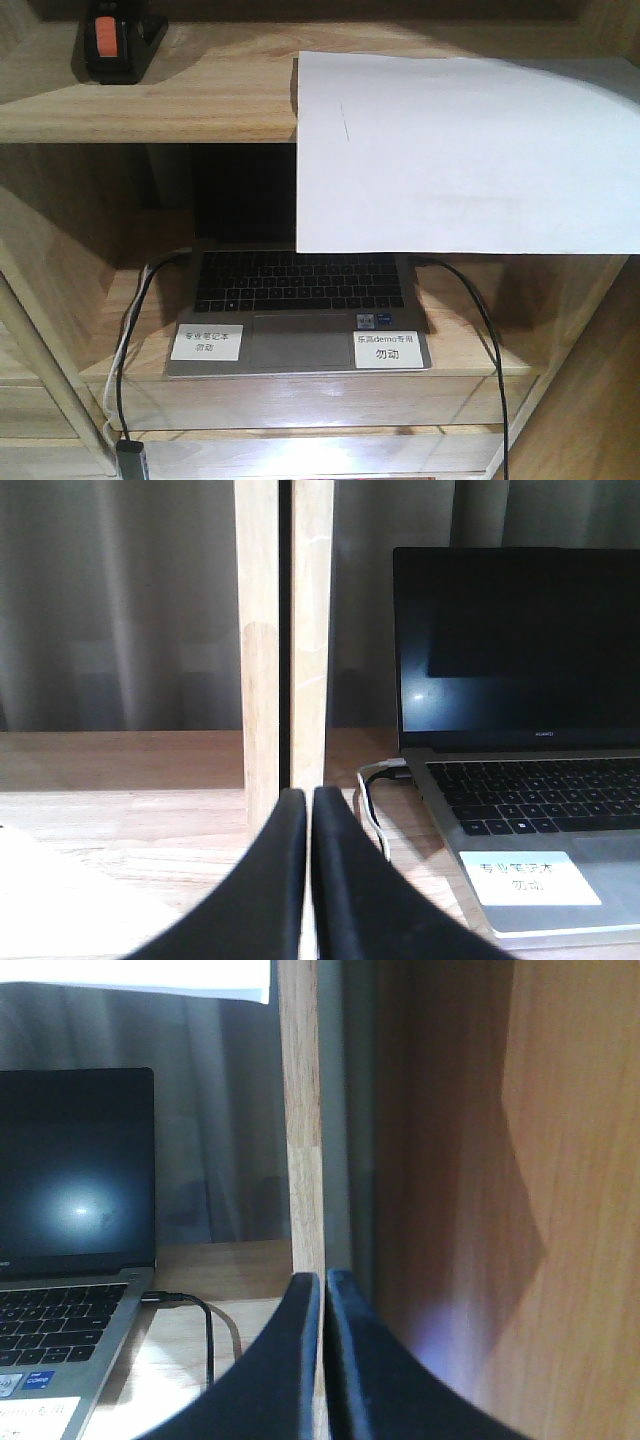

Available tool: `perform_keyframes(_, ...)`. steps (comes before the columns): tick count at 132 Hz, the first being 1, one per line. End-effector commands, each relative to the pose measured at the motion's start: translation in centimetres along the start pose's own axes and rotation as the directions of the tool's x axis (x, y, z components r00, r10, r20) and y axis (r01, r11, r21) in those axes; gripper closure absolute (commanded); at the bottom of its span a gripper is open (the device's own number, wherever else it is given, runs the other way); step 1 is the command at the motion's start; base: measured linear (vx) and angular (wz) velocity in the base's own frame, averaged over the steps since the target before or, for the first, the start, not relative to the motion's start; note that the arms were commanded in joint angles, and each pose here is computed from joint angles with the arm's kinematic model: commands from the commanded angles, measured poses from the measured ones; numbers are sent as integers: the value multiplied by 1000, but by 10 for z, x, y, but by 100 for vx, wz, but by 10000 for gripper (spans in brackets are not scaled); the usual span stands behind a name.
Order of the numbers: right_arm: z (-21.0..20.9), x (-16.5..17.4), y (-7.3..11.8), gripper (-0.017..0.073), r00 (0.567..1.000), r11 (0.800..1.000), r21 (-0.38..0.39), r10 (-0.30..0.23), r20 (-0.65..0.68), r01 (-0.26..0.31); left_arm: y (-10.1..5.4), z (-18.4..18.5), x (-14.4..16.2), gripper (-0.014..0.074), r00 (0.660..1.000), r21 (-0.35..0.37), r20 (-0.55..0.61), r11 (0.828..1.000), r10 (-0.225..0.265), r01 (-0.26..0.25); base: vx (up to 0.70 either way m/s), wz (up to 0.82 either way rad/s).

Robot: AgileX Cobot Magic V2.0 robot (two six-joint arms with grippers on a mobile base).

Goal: Grab stapler and paper to desk for stapling

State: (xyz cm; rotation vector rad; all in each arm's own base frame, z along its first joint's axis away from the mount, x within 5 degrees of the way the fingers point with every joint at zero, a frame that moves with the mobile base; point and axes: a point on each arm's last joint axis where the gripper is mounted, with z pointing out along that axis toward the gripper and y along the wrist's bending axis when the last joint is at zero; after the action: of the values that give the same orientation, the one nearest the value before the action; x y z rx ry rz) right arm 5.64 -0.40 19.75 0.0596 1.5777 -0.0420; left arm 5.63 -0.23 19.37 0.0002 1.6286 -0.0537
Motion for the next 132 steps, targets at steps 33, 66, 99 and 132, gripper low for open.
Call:
perform_keyframes(33, -1, -5, 1, 565, 997, 1000, -4, -5, 74, 6, 0, -1, -4, 600, 997, -1, 76, 1000, -10, 10, 0, 0)
perform_keyframes(66, -1, -5, 1, 565, 997, 1000, -4, -5, 74, 6, 0, -1, -4, 600, 997, -1, 76, 1000, -10, 10, 0, 0)
perform_keyframes(99, -1, -5, 1, 565, 997, 1000, -4, -5, 74, 6, 0, -1, -4, 600, 997, -1, 76, 1000, -10, 10, 0, 0)
perform_keyframes(132, -1, -6, 1, 565, 997, 1000, -4, -5, 76, 6, 0, -1, -4, 600, 997, -1, 76, 1000, -10, 10, 0, 0)
